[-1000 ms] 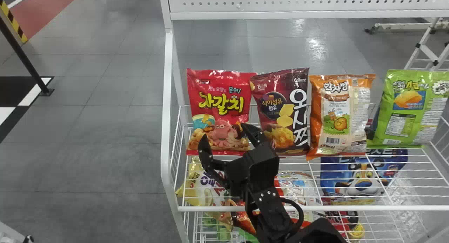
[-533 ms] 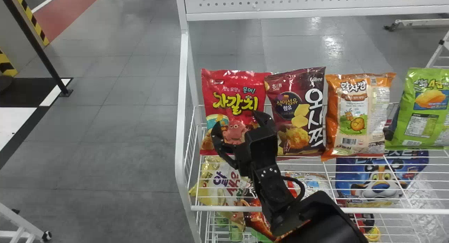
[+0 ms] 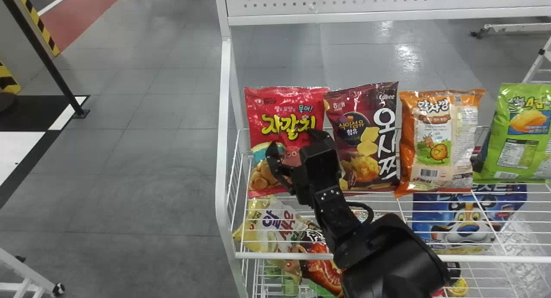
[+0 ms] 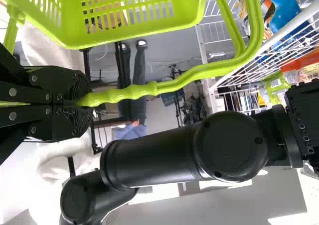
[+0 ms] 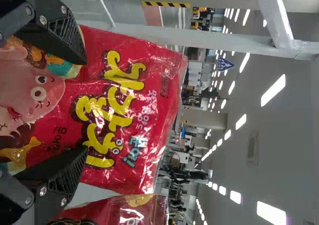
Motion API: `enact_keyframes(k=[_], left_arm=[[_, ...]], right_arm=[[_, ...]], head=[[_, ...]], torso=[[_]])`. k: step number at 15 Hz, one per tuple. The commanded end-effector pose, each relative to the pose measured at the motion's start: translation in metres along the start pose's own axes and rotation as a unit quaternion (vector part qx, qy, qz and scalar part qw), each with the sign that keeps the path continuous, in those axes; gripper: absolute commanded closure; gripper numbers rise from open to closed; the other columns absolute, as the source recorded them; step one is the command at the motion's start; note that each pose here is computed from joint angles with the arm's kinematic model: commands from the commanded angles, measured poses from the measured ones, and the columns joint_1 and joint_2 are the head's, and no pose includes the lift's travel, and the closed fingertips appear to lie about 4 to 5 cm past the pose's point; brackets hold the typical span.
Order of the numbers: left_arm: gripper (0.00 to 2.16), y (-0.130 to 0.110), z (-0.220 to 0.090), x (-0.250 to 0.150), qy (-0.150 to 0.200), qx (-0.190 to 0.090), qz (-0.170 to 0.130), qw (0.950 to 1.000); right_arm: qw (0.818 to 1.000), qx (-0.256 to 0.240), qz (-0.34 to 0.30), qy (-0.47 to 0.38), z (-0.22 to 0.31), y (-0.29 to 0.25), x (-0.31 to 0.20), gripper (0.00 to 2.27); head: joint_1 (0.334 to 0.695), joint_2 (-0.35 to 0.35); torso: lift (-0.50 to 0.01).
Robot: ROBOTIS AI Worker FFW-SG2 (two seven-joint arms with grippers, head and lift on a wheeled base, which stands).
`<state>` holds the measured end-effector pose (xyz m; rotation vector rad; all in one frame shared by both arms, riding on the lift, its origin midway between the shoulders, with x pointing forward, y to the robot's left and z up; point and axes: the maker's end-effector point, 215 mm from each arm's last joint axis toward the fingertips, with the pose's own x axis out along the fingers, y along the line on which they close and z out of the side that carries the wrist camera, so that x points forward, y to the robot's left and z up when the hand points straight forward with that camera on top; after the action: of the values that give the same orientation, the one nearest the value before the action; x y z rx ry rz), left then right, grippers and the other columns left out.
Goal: Hold basket handle with left hand then pick Jagalchi snack with right hand and place into basket
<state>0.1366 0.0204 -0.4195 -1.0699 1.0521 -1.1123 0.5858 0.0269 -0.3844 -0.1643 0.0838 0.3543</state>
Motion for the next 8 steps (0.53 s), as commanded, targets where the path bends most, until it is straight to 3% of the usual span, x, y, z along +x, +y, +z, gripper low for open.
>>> enact_keyframes(k=[1, 8], left_arm=[[1.23, 0.001, 0.004, -0.001, -0.003, 0.000, -0.001, 1.0000], [1.23, 0.001, 0.008, 0.005, -0.002, 0.004, 0.001, 1.0000]], right_arm=[[1.000, 0.003, 0.002, 0.025, -0.012, 0.001, 0.002, 2.00], [0.999, 0.025, 0.032, 0.011, 0.012, 0.028, -0.016, 2.11]], head=[[0.695, 0.075], [0.695, 0.095]], torso=[[-0.010], [-0.010]])
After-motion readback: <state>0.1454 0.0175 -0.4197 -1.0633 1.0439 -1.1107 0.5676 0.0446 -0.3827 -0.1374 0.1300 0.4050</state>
